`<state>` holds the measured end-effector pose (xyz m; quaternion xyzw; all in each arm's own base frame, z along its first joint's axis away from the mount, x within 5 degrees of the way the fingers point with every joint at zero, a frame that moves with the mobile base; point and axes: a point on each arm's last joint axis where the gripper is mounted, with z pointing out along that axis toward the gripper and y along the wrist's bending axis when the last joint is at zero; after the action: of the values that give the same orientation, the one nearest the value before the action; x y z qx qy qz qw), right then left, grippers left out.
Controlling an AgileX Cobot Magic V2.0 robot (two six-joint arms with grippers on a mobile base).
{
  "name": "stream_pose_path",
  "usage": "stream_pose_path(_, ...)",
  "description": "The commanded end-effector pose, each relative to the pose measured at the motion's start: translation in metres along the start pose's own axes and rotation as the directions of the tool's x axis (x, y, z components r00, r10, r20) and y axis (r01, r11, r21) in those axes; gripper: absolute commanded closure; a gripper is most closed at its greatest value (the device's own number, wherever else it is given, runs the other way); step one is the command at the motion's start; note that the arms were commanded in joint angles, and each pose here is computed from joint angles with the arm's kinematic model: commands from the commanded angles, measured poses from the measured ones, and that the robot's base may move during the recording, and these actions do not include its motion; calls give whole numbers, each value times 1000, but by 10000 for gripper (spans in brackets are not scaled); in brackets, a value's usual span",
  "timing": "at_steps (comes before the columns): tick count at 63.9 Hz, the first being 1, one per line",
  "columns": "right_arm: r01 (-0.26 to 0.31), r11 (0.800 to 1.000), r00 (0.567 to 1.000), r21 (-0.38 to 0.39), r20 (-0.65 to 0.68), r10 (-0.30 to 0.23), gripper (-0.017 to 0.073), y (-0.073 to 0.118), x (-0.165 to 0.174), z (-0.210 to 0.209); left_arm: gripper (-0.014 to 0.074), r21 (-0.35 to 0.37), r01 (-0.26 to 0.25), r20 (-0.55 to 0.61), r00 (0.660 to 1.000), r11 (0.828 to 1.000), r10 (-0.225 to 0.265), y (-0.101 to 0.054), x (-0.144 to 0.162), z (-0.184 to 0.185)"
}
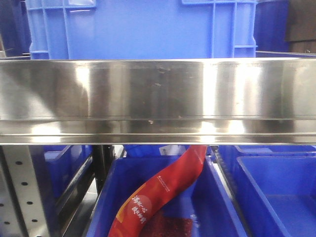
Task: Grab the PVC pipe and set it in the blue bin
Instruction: 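Lower the held clamp into the blue bin with both grippers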
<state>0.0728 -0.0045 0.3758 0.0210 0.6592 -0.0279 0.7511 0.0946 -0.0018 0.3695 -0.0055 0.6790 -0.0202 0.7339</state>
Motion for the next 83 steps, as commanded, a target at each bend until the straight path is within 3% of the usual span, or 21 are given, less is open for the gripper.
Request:
stream_pose_path(1, 5, 1000, 1000, -1, 5, -5, 721, 0, 0, -1, 704, 1, 12, 42, 999, 1000, -12, 0, -4, 1)
stream_pose_path(13, 0, 1000, 991, -19, -134, -3, 721, 1, 9, 9, 704, 2, 10, 30, 999, 1000, -10, 0, -7, 12)
stream_pose_path(19, -3, 1000, 977, -24, -212, -2, 721, 1, 11, 26, 704, 23, -41, 37, 999, 999, 40, -3, -18, 19)
stream_pose_path(24, -5, 1000, 969, -27, -246, -2, 721, 1, 5, 45, 704, 60, -47, 33, 998, 997, 45, -8, -29, 26)
stream_pose_path(32, -5, 999, 960, -50, -281, -10, 721, 3, -13, 76, 704, 154, -99, -40, 994, 983, 106, -22, -44, 43)
stream_pose_path(39, 25, 991, 950, -128, -305, -63, 721, 13, -29, 97, 704, 239, -87, -61, 993, 967, 104, -39, -60, 60)
stream_pose_path(45, 18, 977, 952, -213, -294, -81, 721, 30, -41, 115, 704, 314, -80, -85, 990, 946, 112, -59, -73, 84)
stream_pose_path(57, -3, 939, 947, -344, -303, -108, 721, 66, -49, 151, 704, 381, -48, -145, 983, 924, 111, -94, -89, 137)
stream_pose_path(65, -65, 916, 934, -397, -347, -84, 721, 91, -41, 180, 704, 387, -9, -168, 983, 922, 80, -114, -92, 183)
stream_pose_path(75, -157, 906, 924, -392, -382, -5, 721, 111, -27, 217, 704, 392, 11, -214, 974, 920, 80, -135, -75, 233)
stream_pose_path(83, -185, 901, 901, -392, -434, -4, 721, 119, -15, 233, 698, 392, 28, -265, 961, 920, 83, -144, -55, 254)
